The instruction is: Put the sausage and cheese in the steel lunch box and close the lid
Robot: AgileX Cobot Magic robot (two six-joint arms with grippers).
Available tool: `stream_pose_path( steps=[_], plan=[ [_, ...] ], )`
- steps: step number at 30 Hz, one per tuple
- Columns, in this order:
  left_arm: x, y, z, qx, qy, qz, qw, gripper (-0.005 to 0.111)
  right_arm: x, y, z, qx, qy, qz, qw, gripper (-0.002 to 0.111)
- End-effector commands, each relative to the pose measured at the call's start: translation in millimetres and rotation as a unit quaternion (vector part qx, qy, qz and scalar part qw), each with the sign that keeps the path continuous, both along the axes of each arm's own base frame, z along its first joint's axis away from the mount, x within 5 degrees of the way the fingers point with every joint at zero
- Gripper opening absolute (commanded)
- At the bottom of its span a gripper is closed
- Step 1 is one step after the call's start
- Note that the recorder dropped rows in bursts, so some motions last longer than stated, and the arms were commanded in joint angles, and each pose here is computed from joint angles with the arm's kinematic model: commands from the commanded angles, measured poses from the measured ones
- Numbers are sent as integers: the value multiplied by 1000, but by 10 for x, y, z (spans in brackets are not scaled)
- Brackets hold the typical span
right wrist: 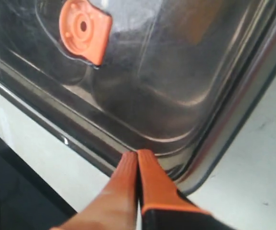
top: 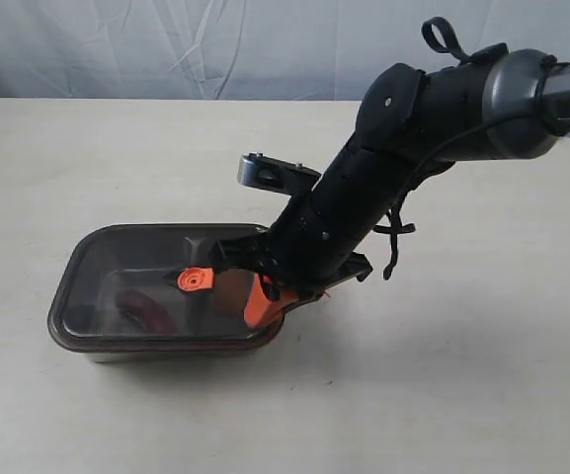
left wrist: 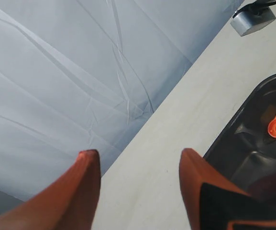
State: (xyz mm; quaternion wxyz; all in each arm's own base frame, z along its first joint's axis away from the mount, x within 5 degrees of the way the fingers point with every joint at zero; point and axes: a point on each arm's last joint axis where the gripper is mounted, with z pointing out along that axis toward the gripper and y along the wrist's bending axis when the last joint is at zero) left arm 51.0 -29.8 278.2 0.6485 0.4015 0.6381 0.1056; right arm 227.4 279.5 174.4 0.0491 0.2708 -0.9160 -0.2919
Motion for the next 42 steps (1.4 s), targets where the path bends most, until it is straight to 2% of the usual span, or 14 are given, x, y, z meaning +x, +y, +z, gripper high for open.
stream_pose_path(
  steps=[1, 6, 15, 20, 25, 31, 37, 42],
  plan=[
    [-16, -1, 40, -15, -8, -1, 1000, 49, 34, 26, -37, 4, -9, -8, 1000, -1],
    [-16, -1, 40, -15, -8, -1, 1000, 49, 35, 20, 53, 16, -28, -5, 999, -1],
    [-16, -1, 40, -15, -8, -1, 1000, 49, -1, -42, 490, 59, -91, -13, 994, -1],
    [-17, -1, 38, -15, -8, -2, 1000, 49, -81, -155, 641, 28, -81, -21, 996, -1],
    [-17, -1, 38, -15, -8, -2, 1000, 49, -108, -253, 630, -29, -64, -38, 997, -1],
    [-17, -1, 38, -15, -8, -2, 1000, 49, -163, -255, 624, -33, -30, -29, 999, -1],
    [-17, -1, 38, -15, -8, -2, 1000, 49, -189, -313, 588, -73, -12, -27, 997, -1],
    [-17, -1, 38, -15, -8, -2, 1000, 49, -184, -245, 442, -84, 9, -27, 996, -1]
  ],
)
